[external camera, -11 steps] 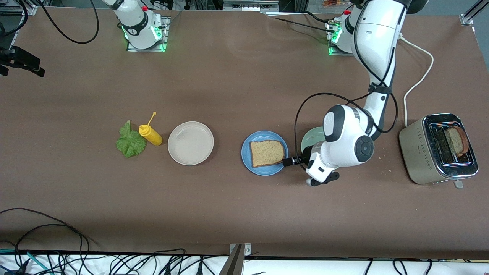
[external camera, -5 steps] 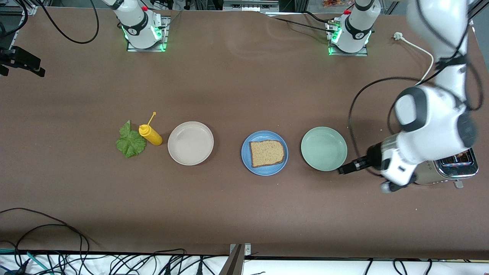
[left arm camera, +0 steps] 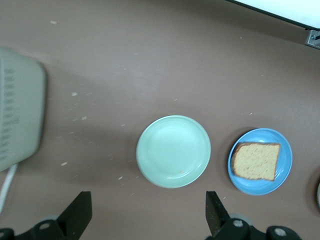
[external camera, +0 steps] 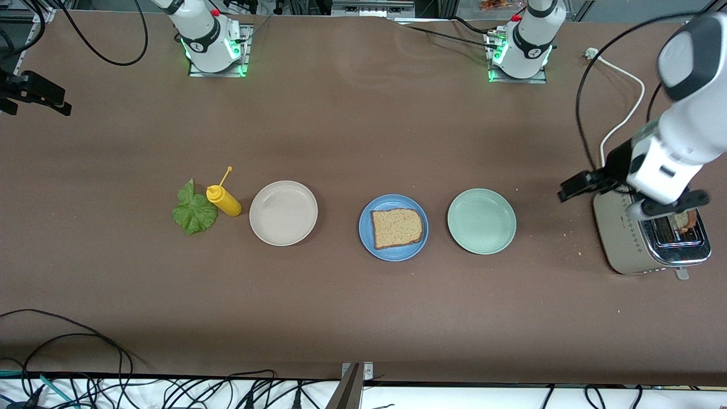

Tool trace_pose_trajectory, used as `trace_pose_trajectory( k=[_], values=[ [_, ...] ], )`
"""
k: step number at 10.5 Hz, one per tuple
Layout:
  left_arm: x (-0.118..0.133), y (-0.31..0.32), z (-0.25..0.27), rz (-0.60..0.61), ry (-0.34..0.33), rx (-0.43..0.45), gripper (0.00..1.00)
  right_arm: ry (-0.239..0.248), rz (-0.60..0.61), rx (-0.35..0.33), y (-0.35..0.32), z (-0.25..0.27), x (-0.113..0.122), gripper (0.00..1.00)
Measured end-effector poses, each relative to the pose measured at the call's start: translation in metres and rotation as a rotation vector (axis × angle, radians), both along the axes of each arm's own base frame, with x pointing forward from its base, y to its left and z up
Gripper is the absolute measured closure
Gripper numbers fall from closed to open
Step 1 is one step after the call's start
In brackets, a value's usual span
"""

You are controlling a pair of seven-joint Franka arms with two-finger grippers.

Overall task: Make sandwich in blue plate with both arms
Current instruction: 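Raise the left gripper away while the right gripper reaches the lettuce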

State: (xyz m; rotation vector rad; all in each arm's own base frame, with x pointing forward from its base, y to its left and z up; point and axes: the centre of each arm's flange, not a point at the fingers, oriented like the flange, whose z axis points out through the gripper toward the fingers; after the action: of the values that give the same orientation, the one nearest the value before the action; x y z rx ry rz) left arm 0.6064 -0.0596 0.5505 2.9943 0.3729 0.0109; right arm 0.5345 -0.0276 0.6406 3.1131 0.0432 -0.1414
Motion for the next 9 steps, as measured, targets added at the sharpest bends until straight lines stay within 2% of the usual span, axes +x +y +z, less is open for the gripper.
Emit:
trace_pose_trajectory(
  k=[2,4,5,7,9],
  values=[
    [-0.028,0.033,0.041,0.031,0.001,0.035,0.00,0.029,0.040,-0.001,0.022,-0.015,0.008,0.00],
    [-0.054,0.066,0.068,0.069,0.021,0.070,0.00,0.114,0.045,-0.006,0.026,-0.064,0.030,0.00],
    [-0.061,0.069,0.076,0.070,0.018,0.089,0.00,0.134,0.055,-0.007,0.027,-0.090,0.044,0.00],
    [-0.068,0.063,0.081,0.042,0.014,0.174,0.00,0.127,0.139,0.000,0.025,-0.151,0.069,0.00],
    [-0.069,0.035,0.080,-0.016,0.007,0.243,0.00,0.134,0.172,0.005,0.020,-0.211,0.071,0.00]
  ],
)
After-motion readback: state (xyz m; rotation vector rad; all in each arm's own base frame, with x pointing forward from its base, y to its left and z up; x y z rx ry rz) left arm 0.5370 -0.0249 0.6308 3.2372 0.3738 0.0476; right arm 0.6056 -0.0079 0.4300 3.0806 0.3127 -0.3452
